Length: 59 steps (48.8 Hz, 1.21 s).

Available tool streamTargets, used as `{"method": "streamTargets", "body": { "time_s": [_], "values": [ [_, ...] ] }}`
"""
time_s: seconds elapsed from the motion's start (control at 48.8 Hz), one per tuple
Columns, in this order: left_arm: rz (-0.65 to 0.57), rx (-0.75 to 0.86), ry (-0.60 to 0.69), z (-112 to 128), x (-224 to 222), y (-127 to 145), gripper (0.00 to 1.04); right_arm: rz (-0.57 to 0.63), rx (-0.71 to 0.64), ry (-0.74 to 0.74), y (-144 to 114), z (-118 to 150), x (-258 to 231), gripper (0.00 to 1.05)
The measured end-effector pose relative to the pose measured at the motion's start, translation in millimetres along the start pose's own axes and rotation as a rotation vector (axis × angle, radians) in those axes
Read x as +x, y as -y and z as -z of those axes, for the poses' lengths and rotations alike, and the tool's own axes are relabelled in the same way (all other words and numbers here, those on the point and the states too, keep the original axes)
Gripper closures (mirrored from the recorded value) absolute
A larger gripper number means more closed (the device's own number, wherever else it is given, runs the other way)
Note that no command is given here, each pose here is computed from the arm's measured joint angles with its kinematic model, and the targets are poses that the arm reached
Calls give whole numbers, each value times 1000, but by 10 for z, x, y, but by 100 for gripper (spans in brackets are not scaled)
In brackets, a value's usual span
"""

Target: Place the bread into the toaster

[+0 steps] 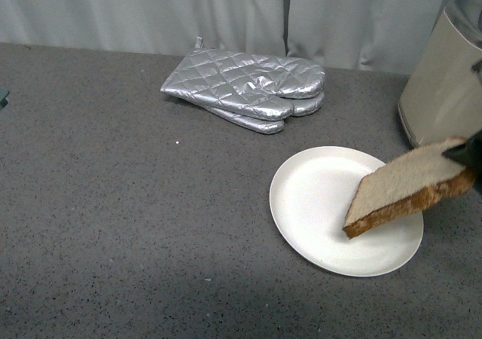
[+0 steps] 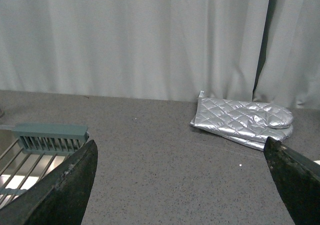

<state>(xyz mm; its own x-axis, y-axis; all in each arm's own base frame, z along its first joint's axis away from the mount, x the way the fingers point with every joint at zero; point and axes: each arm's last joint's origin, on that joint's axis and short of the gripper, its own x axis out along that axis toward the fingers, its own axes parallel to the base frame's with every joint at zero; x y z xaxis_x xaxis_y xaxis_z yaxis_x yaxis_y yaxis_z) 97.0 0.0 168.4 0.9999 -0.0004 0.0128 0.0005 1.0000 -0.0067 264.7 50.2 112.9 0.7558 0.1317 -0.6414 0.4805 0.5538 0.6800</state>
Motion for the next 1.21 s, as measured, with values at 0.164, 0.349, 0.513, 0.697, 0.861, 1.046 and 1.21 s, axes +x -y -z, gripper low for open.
{"method": "streamTargets", "body": {
  "time_s": [0.164,0.349,0.513,0.697,0.861,1.046,1.21],
  "values": [
    [0,0,0,0,0,0,7,-145,91,104,-637,-391,-362,102],
    [0,0,0,0,0,0,7,-142,180,286,-954,-795,-681,102],
    [0,0,0,0,0,0,7,-16,299,572,-945,-1225,-901,102],
    [0,0,0,0,0,0,7,125,395,666,-715,-1453,-849,102],
    [0,0,0,0,0,0,7,195,448,673,-556,-1542,-719,102],
    [0,0,0,0,0,0,7,198,468,677,-570,-1605,-674,102],
    [0,0,0,0,0,0,7,210,485,672,-610,-1638,-611,102]
  ]
}}
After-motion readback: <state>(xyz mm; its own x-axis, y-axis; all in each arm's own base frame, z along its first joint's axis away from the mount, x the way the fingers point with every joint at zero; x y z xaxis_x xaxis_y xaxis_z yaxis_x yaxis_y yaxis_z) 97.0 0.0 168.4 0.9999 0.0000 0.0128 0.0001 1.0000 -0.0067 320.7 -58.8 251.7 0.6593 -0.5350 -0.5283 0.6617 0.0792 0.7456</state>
